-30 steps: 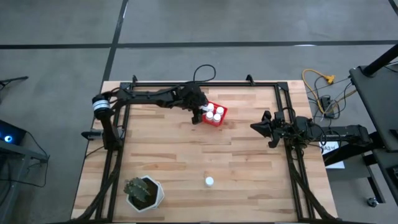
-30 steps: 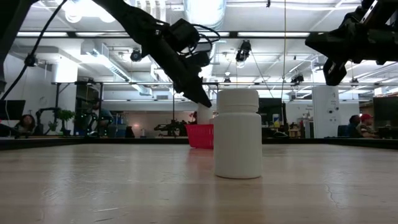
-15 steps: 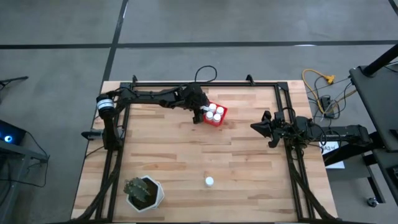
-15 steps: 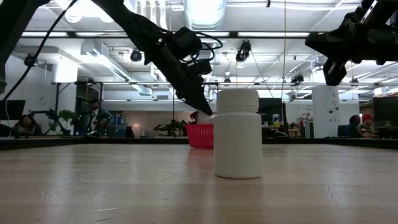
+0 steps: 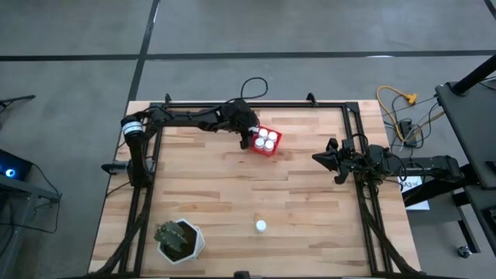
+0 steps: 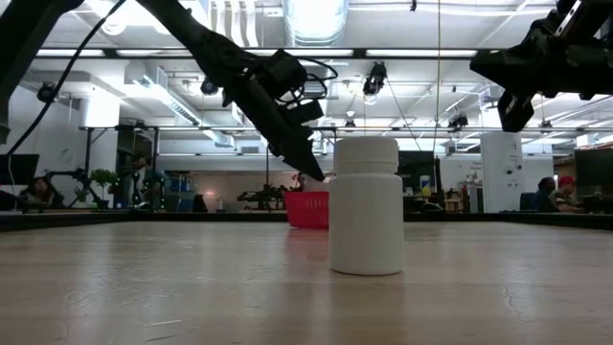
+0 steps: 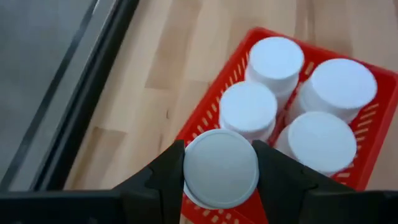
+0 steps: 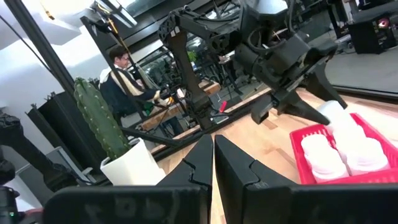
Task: Pick and place pill bottles into a basket
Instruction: Put the white pill bottle into the red bin
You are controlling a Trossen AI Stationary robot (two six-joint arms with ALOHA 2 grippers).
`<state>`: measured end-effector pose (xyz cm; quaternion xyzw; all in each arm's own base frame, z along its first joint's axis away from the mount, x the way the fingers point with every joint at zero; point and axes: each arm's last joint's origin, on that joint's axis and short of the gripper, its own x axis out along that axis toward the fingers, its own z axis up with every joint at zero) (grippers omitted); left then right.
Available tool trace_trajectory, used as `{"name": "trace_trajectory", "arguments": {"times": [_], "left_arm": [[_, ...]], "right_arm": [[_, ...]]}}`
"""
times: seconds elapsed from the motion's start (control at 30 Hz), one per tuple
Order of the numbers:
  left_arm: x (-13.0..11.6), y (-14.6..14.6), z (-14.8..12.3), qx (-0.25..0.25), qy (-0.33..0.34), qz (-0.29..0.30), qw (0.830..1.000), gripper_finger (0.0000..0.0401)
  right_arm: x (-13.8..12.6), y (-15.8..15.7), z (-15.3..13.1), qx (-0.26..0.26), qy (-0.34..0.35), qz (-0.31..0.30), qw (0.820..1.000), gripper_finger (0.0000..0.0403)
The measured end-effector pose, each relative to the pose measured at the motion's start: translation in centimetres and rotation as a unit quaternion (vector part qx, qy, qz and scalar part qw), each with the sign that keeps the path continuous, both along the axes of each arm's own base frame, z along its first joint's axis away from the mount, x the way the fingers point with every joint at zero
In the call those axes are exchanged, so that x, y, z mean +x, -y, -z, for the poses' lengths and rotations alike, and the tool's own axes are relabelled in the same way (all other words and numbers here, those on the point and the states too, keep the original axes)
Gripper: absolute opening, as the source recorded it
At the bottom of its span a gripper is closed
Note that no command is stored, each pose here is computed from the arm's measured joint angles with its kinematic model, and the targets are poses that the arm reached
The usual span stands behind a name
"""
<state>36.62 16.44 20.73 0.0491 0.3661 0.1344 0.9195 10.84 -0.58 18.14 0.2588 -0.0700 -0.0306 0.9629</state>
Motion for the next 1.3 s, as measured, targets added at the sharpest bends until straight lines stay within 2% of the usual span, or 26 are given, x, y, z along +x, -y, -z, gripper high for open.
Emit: {"name": "trace_trajectory", "arguments": {"times": [0.4, 0.63, 0.87, 1.1, 1.3], "left_arm": [[0.6, -0.5, 1.6, -0.020, 0.002, 0.009, 1.000, 0.0147], [0.9, -0.6, 1.7, -0.019, 0.007, 0.011, 1.000, 0.0209], [0.8, -0.6, 1.7, -0.019, 0.006, 0.010, 1.000, 0.0216], [0.9, -0.6, 0.8, -0.006, 0.011, 0.014, 1.000, 0.0217], [1.2, -1.0, -1.7, 0.047, 0.018, 0.014, 0.999, 0.0218]], "right_arm": [[0.0, 0.0, 0.0, 0.000, 0.000, 0.000, 1.000, 0.0008], [0.0, 0.0, 0.0, 0.000, 0.001, 0.001, 1.000, 0.0008], [0.0, 0.0, 0.0, 0.000, 0.000, 0.001, 1.000, 0.0008], [0.0, 0.0, 0.0, 0.000, -0.001, 0.001, 1.000, 0.0008], [0.0, 0.0, 0.0, -0.001, -0.001, 0.003, 1.000, 0.0008]]}}
